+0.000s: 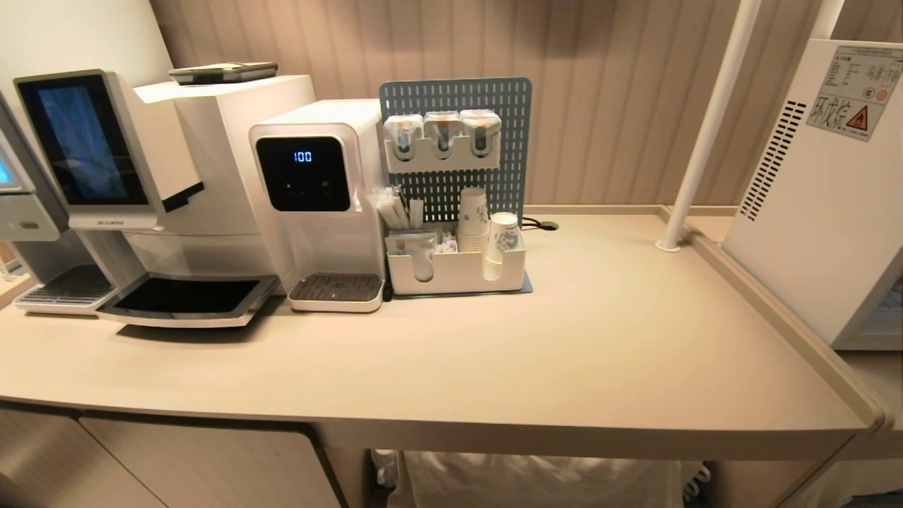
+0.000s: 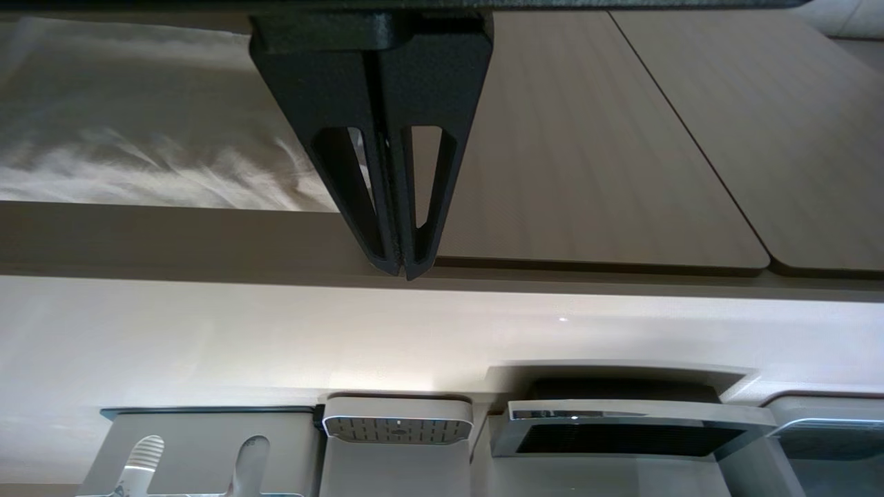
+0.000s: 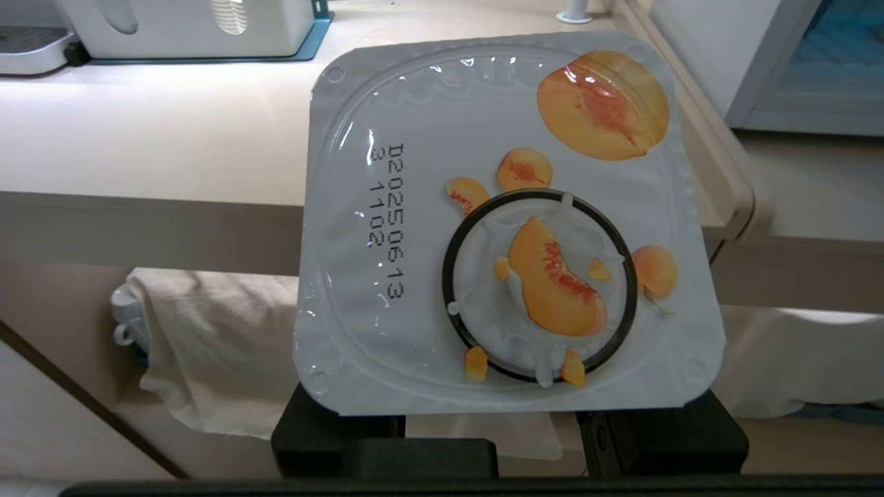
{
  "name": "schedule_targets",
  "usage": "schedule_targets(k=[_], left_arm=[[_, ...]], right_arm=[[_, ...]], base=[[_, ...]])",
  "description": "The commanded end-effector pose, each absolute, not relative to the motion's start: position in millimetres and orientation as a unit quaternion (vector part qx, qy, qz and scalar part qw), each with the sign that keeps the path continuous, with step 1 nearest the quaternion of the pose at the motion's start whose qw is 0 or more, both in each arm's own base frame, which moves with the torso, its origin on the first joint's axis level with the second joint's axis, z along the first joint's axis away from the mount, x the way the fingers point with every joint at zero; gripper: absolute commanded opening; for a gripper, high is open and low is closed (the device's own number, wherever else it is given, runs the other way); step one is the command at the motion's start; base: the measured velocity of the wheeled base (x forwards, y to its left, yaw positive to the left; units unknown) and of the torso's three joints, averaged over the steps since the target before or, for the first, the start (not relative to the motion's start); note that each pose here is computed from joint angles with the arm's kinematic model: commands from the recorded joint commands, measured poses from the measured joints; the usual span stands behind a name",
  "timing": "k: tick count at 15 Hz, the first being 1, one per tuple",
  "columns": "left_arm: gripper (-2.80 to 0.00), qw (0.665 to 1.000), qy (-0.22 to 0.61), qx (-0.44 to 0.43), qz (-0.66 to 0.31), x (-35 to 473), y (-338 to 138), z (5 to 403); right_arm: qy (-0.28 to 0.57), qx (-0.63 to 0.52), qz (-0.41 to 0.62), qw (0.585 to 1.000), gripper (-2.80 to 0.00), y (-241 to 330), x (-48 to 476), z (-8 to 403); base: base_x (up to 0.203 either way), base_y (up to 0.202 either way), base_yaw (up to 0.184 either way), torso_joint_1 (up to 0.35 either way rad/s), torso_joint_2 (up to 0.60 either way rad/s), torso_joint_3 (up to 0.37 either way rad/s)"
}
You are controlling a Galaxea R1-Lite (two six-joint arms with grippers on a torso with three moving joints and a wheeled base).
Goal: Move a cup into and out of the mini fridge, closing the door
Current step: Put the yoghurt in the freezer
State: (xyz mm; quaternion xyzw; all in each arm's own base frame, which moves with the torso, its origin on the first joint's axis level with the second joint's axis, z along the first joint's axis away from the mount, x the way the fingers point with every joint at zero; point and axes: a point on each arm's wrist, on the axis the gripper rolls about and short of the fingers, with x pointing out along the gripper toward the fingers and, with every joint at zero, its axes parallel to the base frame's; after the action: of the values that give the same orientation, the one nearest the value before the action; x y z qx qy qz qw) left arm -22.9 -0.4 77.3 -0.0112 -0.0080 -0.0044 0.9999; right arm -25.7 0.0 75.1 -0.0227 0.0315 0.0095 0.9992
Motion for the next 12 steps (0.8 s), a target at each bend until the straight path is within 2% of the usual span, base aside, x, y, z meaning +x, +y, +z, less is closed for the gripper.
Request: schedule_targets(k=[1, 12], left_arm=[[-2.80, 1.000, -0.008, -0.011, -0.005, -22.8, -0.3, 77.5], [-2.80, 1.000, -0.007, -0.011, -0.005, -22.7, -0.3, 77.1]], right_arm=[[0.032, -0.024, 0.010, 0.999, -2.80, 0.0, -25.7, 75.2], [0.033, -0.024, 0.010, 0.999, -2.80, 0.0, -25.7, 75.0]], base=[[0.006, -0.068, 0.004, 0.002, 0.01, 0.001], [0.000, -0.184, -0.001, 0.002, 0.00, 0.002]])
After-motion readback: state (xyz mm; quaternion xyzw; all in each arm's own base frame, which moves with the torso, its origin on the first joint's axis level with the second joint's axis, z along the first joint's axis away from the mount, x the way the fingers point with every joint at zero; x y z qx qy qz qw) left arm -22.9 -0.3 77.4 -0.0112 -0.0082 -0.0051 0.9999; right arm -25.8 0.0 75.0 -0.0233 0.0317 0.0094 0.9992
